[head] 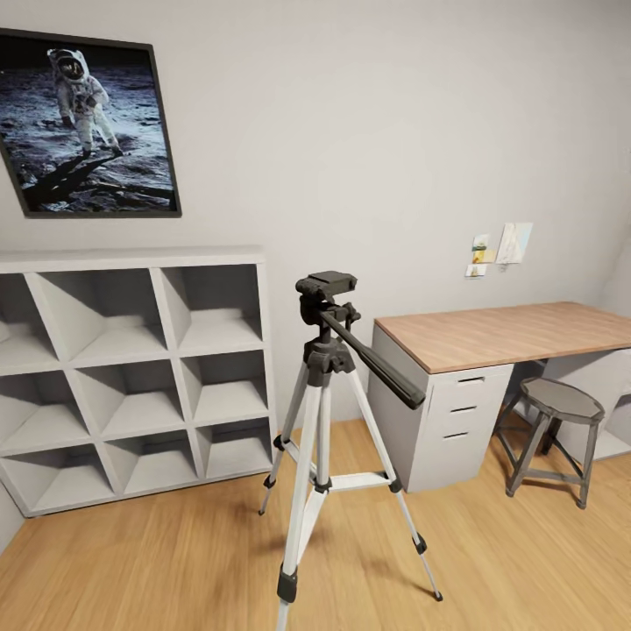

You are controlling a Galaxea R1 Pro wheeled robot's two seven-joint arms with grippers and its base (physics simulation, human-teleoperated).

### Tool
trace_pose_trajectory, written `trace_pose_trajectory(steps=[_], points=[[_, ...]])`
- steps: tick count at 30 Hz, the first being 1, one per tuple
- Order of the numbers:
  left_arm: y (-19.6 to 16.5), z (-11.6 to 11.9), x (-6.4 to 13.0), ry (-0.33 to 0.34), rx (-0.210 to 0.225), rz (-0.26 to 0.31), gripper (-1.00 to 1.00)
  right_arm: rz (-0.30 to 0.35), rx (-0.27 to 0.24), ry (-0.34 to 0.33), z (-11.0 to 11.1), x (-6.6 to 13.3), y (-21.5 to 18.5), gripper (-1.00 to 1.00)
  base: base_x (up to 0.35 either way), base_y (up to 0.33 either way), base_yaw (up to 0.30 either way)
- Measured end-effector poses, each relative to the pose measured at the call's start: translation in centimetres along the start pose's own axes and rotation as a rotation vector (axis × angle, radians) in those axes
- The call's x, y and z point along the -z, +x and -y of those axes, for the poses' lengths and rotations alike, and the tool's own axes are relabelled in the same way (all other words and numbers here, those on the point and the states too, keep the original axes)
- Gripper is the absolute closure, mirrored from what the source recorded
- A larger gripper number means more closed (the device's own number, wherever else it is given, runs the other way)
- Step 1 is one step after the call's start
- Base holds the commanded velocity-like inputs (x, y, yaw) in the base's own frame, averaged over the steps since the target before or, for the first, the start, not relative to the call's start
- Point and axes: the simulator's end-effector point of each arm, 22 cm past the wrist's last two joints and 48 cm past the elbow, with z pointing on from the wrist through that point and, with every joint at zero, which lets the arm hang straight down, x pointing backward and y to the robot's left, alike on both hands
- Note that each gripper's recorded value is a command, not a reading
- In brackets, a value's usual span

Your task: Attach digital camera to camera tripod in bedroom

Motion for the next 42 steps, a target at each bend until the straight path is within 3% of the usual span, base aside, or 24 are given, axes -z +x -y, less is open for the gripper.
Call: trace_pose_trajectory(steps=[42], points=[[-0.04, 0.20, 0.50, 0.002, -0.002, 0.002, -1.00, 0.000, 0.002, 0.000, 0.04, 0.50, -0.04, -1.00, 0.000, 0.000, 0.000]])
